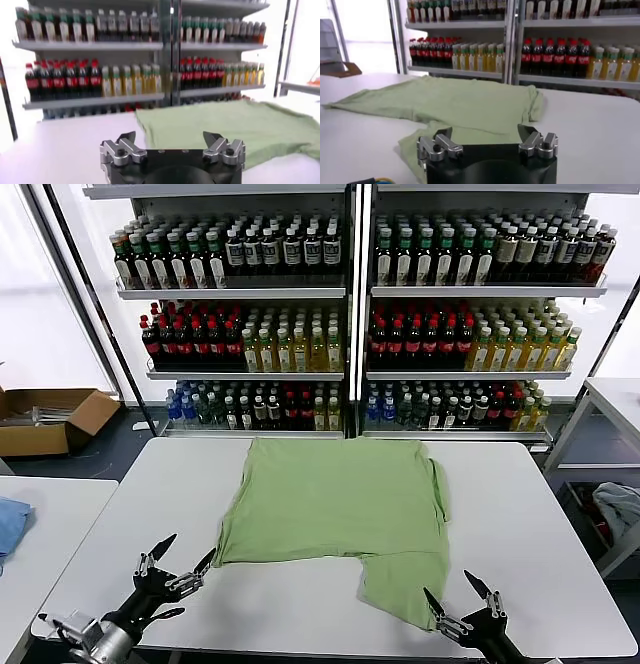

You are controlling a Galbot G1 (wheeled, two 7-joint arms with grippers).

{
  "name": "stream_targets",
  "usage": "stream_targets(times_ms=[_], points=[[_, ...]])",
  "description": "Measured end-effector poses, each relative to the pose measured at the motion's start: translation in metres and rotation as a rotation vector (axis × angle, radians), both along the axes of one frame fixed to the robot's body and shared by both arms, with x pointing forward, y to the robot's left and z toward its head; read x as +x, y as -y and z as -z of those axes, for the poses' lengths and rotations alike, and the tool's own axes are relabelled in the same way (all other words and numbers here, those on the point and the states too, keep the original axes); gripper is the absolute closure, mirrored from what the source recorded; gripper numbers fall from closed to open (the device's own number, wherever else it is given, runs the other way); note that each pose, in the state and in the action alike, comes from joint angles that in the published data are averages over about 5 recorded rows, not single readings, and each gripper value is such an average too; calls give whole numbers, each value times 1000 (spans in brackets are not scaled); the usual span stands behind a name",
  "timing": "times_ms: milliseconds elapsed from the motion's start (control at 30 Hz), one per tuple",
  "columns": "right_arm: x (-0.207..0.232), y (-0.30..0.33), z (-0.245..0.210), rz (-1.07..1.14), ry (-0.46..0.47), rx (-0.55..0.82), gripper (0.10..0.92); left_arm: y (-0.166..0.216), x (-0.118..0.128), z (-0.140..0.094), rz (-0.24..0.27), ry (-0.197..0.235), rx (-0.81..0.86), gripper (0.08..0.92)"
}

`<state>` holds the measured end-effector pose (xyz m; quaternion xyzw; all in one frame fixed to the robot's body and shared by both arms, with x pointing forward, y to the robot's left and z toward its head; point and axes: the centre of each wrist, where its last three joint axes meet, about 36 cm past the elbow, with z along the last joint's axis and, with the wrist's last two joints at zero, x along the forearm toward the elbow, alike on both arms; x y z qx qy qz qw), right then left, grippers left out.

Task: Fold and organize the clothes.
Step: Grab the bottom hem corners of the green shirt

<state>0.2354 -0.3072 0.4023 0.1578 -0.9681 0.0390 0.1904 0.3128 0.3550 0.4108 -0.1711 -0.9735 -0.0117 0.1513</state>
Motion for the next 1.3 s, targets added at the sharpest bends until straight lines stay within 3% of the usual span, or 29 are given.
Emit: stream_targets(times_ms=[333, 600, 767, 867, 1300], points=[[3, -13, -1, 13, -80, -19, 200, 14, 26, 2, -4, -140, 32, 177], [8, -24, 6, 10, -117, -22, 221, 22, 44, 7, -24, -192, 37, 177], [8, -25, 9, 9, -130, -22, 350, 27, 53, 12, -47, -211, 42, 182], [8, -25, 12, 9, -135, -21, 437, 31, 55, 15, -56, -226, 43, 229], [9, -28, 15, 4, -132, 1, 809, 41, 48, 26, -51, -287, 58, 598]])
